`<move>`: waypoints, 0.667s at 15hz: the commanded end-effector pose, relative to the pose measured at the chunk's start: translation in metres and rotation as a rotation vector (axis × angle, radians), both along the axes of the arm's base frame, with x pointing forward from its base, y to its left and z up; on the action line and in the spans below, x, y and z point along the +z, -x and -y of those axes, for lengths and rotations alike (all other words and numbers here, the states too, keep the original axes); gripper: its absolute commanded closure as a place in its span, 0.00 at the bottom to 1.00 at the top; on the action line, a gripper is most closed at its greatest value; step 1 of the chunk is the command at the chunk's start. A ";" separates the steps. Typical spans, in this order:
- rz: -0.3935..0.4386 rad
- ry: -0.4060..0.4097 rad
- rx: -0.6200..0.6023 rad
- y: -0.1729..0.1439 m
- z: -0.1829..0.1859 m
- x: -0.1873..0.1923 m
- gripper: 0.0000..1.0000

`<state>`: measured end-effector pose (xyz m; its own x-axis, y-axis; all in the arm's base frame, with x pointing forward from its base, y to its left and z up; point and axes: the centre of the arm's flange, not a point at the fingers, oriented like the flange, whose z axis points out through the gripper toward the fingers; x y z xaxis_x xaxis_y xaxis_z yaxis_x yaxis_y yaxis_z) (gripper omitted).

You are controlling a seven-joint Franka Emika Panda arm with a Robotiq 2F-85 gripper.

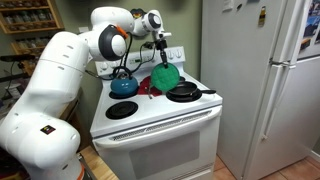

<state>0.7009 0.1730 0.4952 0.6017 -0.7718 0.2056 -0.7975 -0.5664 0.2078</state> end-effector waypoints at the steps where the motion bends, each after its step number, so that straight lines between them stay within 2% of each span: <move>1: 0.019 0.016 0.045 -0.001 0.001 0.001 0.99; 5: 0.033 0.076 0.288 -0.009 0.004 0.000 0.99; 10: -0.028 0.185 0.527 -0.012 0.013 -0.015 0.99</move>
